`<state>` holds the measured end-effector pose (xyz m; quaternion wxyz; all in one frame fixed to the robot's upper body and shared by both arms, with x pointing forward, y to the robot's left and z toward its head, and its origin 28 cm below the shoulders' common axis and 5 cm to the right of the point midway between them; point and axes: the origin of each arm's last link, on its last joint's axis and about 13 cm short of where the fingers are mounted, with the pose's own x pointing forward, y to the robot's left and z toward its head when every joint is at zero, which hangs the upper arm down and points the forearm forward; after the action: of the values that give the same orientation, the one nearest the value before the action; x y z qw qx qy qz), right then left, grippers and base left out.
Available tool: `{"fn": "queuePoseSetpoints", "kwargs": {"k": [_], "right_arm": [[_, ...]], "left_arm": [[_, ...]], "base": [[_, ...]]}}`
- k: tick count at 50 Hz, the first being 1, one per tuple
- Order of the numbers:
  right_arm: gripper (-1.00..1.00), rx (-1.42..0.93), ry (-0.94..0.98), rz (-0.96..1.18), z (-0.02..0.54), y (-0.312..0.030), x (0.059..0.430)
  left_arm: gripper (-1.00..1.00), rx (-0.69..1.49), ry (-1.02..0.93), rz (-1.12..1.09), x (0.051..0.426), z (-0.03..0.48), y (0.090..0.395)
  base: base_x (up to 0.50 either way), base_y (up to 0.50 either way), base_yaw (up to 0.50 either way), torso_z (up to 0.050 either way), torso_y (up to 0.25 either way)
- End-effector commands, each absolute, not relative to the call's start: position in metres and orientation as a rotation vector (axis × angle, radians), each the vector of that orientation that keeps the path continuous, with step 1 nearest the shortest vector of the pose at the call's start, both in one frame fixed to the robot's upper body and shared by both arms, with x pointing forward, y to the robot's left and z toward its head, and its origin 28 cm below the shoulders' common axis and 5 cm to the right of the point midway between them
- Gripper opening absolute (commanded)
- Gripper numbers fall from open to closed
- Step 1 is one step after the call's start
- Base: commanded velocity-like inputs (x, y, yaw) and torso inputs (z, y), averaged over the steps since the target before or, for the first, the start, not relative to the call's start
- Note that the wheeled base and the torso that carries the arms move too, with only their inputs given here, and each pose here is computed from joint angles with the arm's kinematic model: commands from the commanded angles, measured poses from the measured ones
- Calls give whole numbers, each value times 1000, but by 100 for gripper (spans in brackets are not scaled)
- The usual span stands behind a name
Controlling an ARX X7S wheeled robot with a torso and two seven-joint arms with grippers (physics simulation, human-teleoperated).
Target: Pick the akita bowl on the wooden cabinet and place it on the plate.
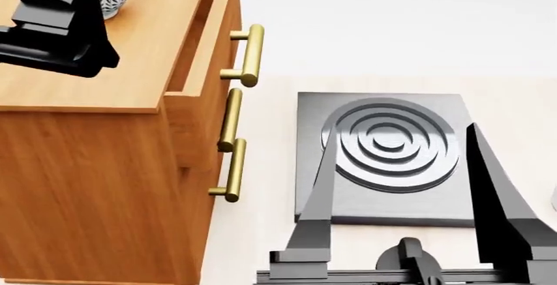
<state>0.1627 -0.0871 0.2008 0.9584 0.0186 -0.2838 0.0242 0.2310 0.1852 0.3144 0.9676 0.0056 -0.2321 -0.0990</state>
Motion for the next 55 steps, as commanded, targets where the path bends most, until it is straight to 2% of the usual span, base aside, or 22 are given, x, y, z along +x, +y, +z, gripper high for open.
{"fn": "queuePoseSetpoints", "kwargs": {"k": [1,8,12,30,42,43,47,52,55], "right_arm": [[100,39,-583,42,201,-87,162],[100,32,-578,52,201,-87,162],[100,26,-570,24,201,-88,164],[100,38,-573,28,201,-88,163],[100,43,-573,32,201,-89,164],[100,45,-575,32,202,-89,163],[100,44,-574,36,201,-88,164],[100,43,-573,39,201,-88,164],[100,51,-578,39,202,-89,162]], "left_arm": [[100,39,-492,-232,223,325,181],[100,45,-496,-237,222,326,180],[100,38,-490,-241,223,324,180],[100,77,-491,-261,226,344,173],[100,37,-364,-265,275,361,173],[100,75,-321,-198,282,362,173],[100,82,-325,-220,293,369,170],[100,41,-313,-256,302,380,167],[100,-64,-304,-306,311,386,166]], "base": [[0,0,0,0,0],[0,0,0,0,0],[466,0,0,0,0],[2,0,0,0,0],[0,0,0,0,0],[0,0,0,0,0],[0,0,0,0,0],[0,0,0,0,0],[0,0,0,0,0]]}}
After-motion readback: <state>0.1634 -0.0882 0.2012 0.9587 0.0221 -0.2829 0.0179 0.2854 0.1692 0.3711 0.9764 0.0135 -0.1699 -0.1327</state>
